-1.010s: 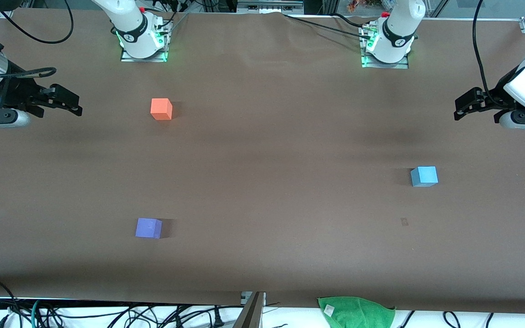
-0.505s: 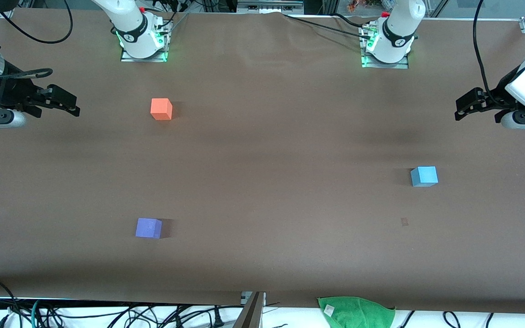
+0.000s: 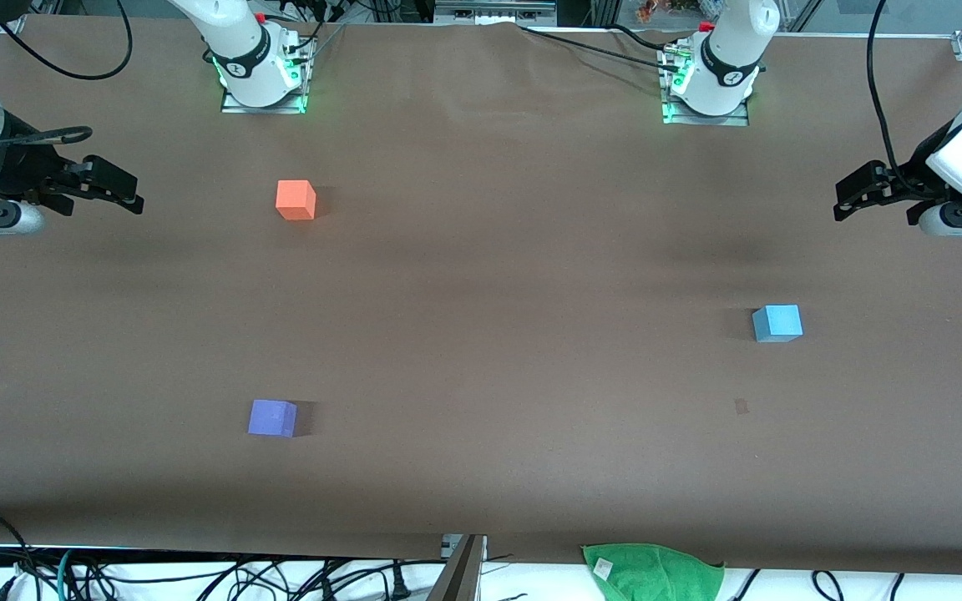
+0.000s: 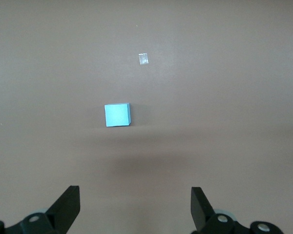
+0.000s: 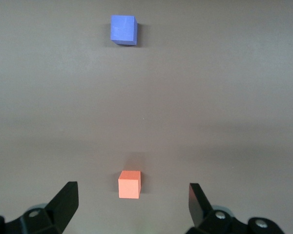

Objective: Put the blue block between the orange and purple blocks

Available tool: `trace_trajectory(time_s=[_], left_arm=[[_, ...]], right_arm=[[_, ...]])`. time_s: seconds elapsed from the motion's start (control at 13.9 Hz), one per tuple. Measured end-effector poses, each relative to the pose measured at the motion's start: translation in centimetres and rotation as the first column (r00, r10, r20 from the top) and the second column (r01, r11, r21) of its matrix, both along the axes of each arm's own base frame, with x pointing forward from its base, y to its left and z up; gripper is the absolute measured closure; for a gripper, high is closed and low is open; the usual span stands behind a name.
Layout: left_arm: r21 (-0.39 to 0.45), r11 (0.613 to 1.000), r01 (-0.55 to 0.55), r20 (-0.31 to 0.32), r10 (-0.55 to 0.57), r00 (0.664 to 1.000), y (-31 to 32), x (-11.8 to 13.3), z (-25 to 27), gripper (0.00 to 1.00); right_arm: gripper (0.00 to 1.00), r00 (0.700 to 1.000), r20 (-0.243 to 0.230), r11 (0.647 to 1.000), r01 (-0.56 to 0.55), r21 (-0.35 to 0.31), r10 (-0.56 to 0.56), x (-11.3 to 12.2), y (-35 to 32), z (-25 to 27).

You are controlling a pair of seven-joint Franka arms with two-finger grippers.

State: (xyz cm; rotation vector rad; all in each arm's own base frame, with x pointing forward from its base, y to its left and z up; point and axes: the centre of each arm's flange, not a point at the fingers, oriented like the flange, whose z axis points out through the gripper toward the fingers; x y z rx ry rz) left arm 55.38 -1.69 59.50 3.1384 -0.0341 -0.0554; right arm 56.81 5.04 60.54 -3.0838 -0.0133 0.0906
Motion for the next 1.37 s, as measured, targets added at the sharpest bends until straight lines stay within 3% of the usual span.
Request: trace_trajectory(time_s=[1.08, 1.37], left_arm=[[0.0, 1.0, -0.007, -0.006, 0.007, 1.0, 0.3, 0.1, -0.3, 0.0], [0.002, 1.0, -0.017, -0.071, 0.017, 0.997, 0.9, 1.3, -3.5, 0.0]], right_arm=[[0.0, 1.0, 0.002, 1.0, 0.007, 0.0, -0.007, 0.1, -0.4, 0.0], [0.0, 1.0, 0.002, 1.0, 0.008, 0.0, -0.008, 0.1, -0.5, 0.0]])
